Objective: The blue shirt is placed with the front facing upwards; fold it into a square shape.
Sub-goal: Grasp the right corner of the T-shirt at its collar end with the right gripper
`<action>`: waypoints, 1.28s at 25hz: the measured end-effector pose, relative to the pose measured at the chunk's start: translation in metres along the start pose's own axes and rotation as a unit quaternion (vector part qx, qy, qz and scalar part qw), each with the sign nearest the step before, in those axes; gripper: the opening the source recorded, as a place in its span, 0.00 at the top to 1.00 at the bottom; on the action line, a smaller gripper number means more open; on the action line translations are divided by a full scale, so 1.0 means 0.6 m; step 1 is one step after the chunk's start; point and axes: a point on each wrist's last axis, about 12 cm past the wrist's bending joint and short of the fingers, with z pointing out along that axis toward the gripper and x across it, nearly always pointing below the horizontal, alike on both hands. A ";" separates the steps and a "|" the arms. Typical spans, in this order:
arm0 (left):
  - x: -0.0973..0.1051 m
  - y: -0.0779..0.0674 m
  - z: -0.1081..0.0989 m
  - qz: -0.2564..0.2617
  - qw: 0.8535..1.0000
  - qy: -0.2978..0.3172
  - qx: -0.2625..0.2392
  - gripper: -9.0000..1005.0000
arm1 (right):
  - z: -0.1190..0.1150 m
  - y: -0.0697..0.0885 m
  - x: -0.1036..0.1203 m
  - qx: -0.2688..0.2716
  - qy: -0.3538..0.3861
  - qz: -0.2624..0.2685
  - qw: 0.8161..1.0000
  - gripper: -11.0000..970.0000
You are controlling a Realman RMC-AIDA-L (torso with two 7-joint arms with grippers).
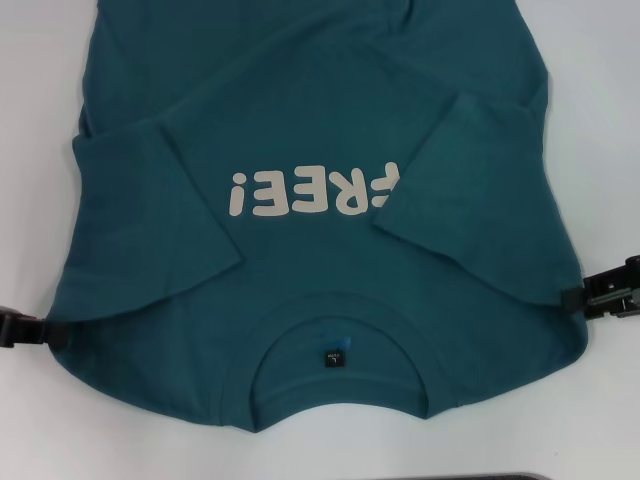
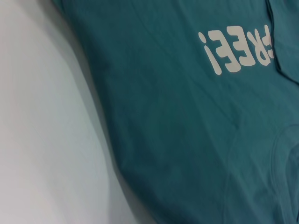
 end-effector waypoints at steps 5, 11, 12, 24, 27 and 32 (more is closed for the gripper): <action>0.000 0.000 -0.001 0.000 1.000 0.000 -0.001 0.98 | 0.001 0.001 0.000 0.002 0.008 -0.001 1.000 0.61; 0.000 0.000 -0.001 0.000 1.000 0.000 -0.001 0.98 | 0.000 0.001 0.001 0.005 0.013 -0.001 1.000 0.76; 0.000 0.000 -0.001 0.000 1.000 0.000 -0.001 0.98 | 0.000 0.001 0.001 0.006 0.013 0.000 1.000 0.83; 0.001 0.000 -0.001 -0.001 1.000 0.000 0.000 0.98 | -0.010 -0.010 0.011 0.014 -0.005 -0.006 1.000 0.90; 0.002 -0.001 -0.001 -0.001 1.000 0.003 0.004 0.98 | -0.008 -0.014 0.020 0.003 -0.014 -0.013 1.000 0.92; 0.005 -0.006 -0.002 -0.003 1.000 0.010 0.015 0.98 | -0.007 -0.018 0.039 -0.026 -0.029 -0.028 0.999 0.93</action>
